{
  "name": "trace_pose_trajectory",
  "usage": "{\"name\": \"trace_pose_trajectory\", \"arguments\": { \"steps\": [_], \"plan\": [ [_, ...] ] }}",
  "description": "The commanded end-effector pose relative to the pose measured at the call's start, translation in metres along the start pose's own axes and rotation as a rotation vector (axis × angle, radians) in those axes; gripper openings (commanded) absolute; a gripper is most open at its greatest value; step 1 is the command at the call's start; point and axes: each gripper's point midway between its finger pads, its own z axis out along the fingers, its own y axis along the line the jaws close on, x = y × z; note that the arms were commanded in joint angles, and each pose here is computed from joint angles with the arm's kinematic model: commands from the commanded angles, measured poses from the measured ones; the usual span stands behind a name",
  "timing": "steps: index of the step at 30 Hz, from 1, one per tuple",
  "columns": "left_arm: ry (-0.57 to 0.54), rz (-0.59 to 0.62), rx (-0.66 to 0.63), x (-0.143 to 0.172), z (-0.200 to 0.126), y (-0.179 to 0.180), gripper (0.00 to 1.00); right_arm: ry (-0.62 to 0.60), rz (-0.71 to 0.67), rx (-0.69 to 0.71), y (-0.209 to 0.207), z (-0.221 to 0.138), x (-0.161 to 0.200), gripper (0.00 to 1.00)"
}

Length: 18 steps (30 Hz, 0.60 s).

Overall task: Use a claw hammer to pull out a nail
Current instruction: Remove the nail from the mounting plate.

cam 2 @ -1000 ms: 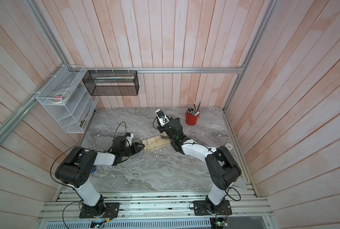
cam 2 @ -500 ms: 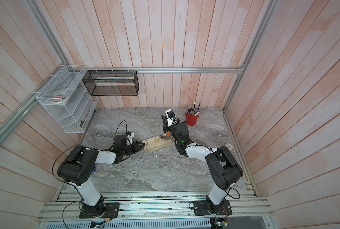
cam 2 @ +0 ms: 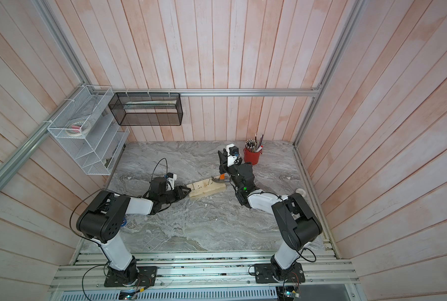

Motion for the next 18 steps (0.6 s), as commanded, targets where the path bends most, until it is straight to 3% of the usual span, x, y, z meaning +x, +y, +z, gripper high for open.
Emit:
{"name": "trace_pose_trajectory", "arguments": {
  "steps": [1,18],
  "plan": [
    [0.052,0.003,-0.046,0.013,0.005,0.014,0.42,-0.022,0.065,-0.014,-0.004,-0.006,-0.003,0.0],
    [0.104,-0.006,-0.088,0.029,0.009,0.03,0.42,-0.048,0.241,-0.015,-0.027,-0.029,0.02,0.0]
  ]
}}
